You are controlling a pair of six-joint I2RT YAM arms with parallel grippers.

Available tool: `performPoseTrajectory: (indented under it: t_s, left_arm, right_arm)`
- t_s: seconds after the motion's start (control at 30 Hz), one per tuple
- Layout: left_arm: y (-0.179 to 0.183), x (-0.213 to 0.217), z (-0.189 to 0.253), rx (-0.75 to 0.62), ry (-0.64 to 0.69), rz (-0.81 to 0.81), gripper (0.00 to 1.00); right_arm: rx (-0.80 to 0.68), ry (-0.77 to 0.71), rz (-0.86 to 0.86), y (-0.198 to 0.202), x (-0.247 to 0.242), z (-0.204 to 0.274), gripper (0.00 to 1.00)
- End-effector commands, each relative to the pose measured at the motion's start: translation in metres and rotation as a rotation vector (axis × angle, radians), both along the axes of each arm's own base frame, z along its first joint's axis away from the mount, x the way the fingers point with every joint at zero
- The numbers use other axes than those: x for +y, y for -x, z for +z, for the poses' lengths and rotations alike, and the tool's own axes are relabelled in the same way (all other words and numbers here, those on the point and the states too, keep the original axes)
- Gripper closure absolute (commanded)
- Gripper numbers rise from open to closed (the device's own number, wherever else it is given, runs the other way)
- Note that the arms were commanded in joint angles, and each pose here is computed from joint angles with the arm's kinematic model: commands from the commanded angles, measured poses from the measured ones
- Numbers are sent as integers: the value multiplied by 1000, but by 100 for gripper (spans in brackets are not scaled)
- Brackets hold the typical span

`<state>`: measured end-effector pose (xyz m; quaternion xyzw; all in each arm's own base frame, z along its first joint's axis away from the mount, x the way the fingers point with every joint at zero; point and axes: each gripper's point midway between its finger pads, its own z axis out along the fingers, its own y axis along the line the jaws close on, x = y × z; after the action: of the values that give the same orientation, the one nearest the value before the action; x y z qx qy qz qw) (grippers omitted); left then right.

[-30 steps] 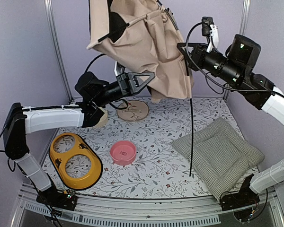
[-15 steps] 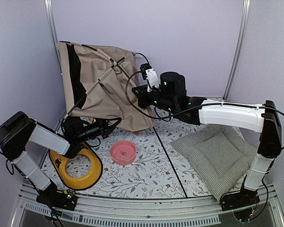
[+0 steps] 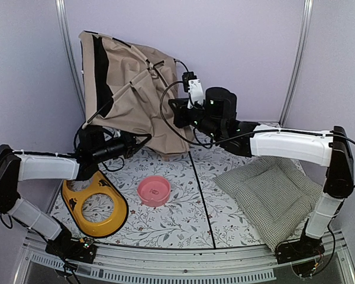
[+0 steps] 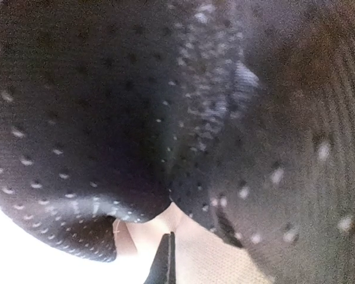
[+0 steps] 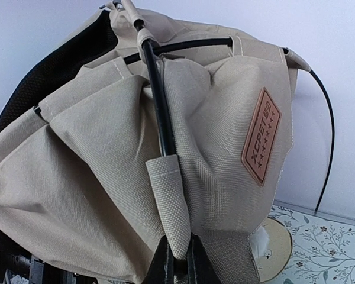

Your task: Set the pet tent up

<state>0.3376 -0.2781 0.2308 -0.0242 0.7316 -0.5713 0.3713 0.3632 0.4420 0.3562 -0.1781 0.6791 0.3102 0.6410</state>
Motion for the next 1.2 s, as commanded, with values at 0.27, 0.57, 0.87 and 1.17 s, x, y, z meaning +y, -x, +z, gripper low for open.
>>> performPoseTrajectory:
  t_s: [0.27, 0.57, 0.87, 1.17]
  left_arm:
    - [65, -111, 135, -389, -140, -428, 100]
    - [103, -151, 194, -509, -30, -597, 100]
    - [48, -96, 117, -244, 16, -439, 100]
    - [-33, -30, 4, 32, -130, -221, 87]
  right_arm:
    - [-384, -328, -118, 84, -135, 197, 100]
    - [-504, -311, -130, 121, -163, 238, 100]
    - [-365, -94, -184, 55, -90, 176, 100]
    - [-202, -18, -202, -44, -49, 92, 100]
